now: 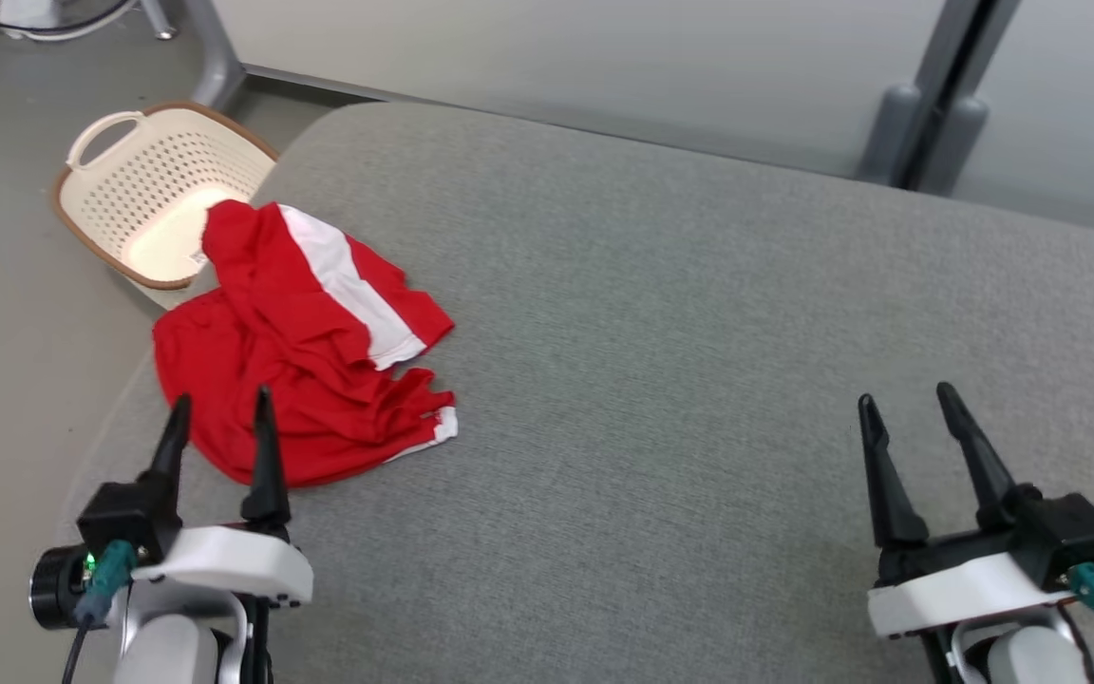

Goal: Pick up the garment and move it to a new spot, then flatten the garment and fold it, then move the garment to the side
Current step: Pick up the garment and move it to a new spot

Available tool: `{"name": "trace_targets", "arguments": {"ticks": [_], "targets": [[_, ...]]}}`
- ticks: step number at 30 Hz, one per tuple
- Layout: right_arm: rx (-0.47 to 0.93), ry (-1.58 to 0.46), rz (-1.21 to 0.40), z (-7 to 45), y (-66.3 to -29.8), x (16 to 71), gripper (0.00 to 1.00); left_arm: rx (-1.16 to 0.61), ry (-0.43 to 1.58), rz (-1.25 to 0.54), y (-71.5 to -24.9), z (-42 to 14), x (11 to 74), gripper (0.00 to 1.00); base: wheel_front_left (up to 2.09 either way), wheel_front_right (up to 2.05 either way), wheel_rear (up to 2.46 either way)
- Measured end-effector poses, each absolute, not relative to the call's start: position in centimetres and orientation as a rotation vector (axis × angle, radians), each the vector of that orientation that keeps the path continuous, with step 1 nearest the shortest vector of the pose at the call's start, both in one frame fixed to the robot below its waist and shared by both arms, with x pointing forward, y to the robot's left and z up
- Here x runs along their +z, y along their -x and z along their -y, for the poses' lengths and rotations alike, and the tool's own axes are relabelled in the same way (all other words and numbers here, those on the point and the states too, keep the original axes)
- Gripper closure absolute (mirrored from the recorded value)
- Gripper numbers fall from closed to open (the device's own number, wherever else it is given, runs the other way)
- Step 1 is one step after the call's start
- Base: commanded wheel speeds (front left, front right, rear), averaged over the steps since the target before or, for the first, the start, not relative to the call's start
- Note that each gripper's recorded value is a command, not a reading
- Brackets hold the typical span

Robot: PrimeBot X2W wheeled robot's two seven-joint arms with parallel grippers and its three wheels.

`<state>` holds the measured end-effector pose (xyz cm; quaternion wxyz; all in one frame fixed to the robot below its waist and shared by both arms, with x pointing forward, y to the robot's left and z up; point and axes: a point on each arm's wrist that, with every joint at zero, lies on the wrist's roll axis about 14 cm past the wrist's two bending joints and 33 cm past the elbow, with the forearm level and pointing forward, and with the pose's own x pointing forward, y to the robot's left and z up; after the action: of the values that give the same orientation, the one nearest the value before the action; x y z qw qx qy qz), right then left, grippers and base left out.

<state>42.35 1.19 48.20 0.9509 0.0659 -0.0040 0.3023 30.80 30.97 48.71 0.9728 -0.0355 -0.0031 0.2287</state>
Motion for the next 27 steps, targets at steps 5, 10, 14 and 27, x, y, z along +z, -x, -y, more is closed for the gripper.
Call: {"name": "trace_targets", "arguments": {"ticks": [5, 10, 14, 27], "targets": [[0.531, -0.108, 0.021, 2.3, -44.8, 47.6, 0.0, 0.421, 0.054, -0.132, -34.9, -32.6, 46.1, 0.0, 0.0, 0.0, 0.0], [0.468, -0.075, 0.01, 5.4, -46.7, 46.4, 0.0, 0.337, 0.022, -0.296, -39.2, -32.7, 43.7, 0.0, 0.0, 0.0, 0.0], [0.44, -0.057, -0.01, 6.9, -47.5, 45.2, 0.0, 0.312, 0.045, -0.419, -41.8, -32.7, 41.5, 0.0, 0.0, 0.0, 0.0], [0.387, -0.014, -0.084, 9.9, -47.9, 41.9, 0.0, 0.282, -0.008, -0.749, -44.3, -33.4, 34.5, 0.0, 0.0, 0.0, 0.0]]}}
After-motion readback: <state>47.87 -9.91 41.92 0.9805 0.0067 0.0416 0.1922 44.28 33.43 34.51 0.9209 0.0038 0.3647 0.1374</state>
